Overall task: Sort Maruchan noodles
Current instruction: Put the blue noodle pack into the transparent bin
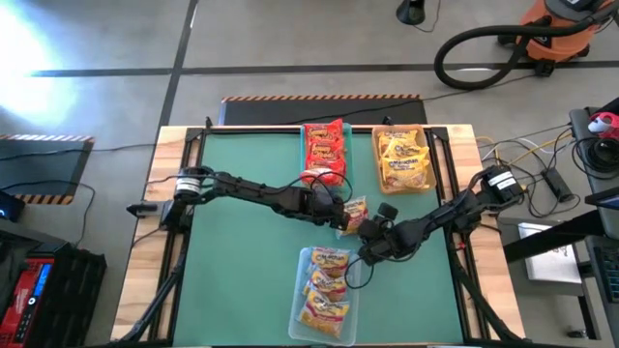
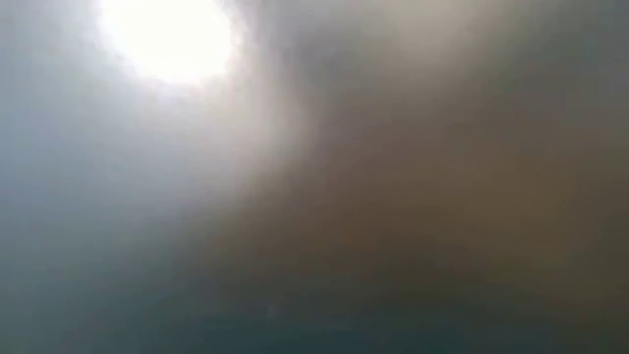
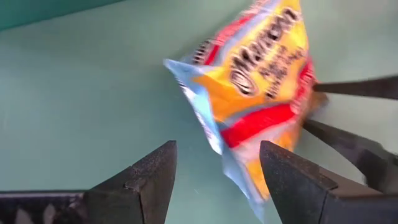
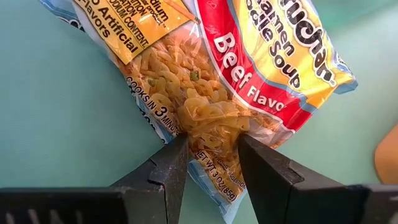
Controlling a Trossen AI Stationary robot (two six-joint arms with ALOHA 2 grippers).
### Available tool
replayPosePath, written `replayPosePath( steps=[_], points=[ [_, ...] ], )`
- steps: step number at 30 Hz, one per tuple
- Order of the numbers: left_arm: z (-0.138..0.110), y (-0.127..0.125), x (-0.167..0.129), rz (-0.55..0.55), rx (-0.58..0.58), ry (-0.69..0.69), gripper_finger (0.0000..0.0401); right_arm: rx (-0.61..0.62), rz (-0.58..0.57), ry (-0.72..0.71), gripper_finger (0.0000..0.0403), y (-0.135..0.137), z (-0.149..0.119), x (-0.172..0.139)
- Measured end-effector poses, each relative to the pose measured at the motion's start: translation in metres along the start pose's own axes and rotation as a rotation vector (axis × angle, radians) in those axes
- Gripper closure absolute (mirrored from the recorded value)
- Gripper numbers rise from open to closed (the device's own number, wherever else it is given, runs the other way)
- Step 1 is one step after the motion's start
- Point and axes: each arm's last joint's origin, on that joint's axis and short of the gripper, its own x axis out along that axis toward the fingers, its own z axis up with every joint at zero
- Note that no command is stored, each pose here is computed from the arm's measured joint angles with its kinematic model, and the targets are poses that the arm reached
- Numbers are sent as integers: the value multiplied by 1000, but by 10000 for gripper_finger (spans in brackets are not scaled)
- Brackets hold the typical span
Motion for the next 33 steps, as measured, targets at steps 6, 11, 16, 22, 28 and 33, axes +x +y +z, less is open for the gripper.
replayPosePath(
  steps=[6, 11, 16, 22, 28, 33],
  points=[
    [0, -1, 7, 3, -26, -62, 188, 1, 2, -1, 264, 0, 0, 0],
    [-2, -1, 19, -18, -45, -68, 188, -4, 3, -4, 264, 0, 0, 0],
    [-3, -4, 29, -57, -64, -76, 188, -2, 8, -9, 264, 1, 1, 0],
    [-3, -5, 35, -87, -49, -90, 188, 0, 10, -12, 264, 1, 1, 0],
    [-3, -6, 35, -97, -45, -93, 191, 1, 11, -13, 264, 1, 0, 1],
    [-3, -6, 35, -99, -44, -89, 215, 1, 13, -12, 264, 0, 0, 0]
  ],
)
